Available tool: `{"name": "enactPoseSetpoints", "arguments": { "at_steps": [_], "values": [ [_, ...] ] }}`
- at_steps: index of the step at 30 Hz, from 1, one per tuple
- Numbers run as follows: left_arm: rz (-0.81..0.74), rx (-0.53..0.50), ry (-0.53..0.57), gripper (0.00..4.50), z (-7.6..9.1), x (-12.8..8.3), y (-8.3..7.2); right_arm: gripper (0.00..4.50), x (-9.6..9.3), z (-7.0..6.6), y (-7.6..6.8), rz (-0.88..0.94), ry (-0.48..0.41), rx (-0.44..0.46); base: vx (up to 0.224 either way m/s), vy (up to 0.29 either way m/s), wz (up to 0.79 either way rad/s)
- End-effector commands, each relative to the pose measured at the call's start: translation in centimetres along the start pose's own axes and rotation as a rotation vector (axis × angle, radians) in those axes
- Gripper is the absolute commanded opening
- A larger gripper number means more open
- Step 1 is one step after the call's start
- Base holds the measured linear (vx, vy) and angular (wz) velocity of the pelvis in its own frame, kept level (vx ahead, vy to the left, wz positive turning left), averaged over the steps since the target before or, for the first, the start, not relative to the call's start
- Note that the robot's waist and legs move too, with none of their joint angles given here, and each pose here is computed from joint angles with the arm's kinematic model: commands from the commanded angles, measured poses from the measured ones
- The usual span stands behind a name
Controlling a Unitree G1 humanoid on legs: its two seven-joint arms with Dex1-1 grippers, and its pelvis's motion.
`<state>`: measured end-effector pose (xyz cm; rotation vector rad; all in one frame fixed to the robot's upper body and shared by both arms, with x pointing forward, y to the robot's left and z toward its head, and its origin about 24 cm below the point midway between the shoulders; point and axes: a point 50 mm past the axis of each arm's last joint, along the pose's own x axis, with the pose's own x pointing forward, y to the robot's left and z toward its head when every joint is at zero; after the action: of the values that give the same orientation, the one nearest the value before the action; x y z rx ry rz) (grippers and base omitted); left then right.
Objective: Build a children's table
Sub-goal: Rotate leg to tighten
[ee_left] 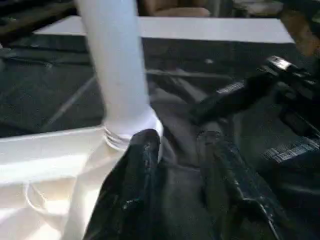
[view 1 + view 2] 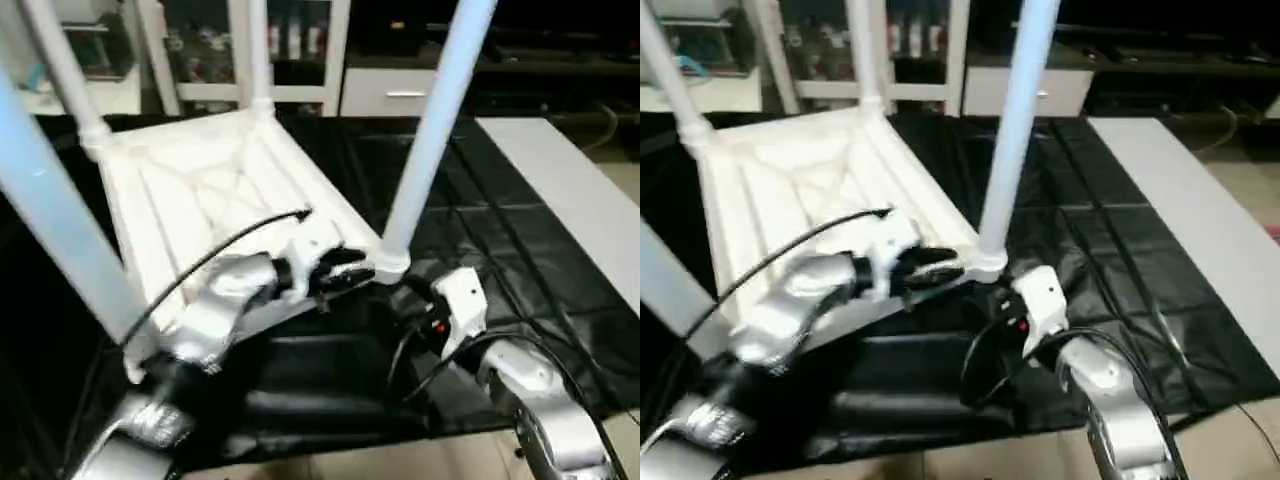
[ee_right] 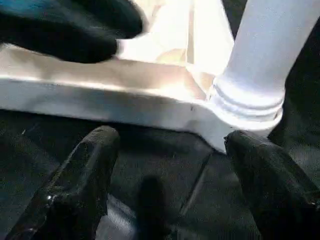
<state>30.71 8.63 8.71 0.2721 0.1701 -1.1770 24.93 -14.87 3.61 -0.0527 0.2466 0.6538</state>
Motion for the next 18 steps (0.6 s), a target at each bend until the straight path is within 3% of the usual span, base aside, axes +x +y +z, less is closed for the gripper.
{"name": "enactPoseSetpoints", "arguments": {
  "at_steps": [1,8,9,10,14,18],
  "values": [
    [-0.076,0.009,0.016,1.87,0.1,-0.5,-1.0,3.76,-0.1,0.3,0.0,0.01,0.006,-0.016,0.0,0.0,0.0],
    [-0.214,-0.001,0.189,2.32,-1.3,-1.9,-2.9,3.76,0.0,0.2,0.0,0.009,0.018,-0.017,0.0,0.0,0.0],
    [-0.184,0.016,0.211,2.41,-1.4,-1.8,-2.6,3.76,-0.1,0.2,0.0,0.01,0.022,-0.018,0.0,0.0,0.0],
    [-0.053,0.06,0.244,2.54,-1.7,-1.2,-1.4,3.76,-0.1,0.0,0.3,0.012,0.027,-0.019,0.0,0.0,0.0],
    [0.144,0.112,0.248,2.75,-1.5,-0.2,0.3,3.76,-0.1,-0.2,0.5,0.01,0.031,-0.021,0.0,0.0,0.0],
    [0.278,0.127,0.251,3.11,-1.1,0.6,1.4,3.76,-0.1,-0.3,0.5,-0.002,0.036,-0.023,0.0,0.0,0.0]
  ]
}}
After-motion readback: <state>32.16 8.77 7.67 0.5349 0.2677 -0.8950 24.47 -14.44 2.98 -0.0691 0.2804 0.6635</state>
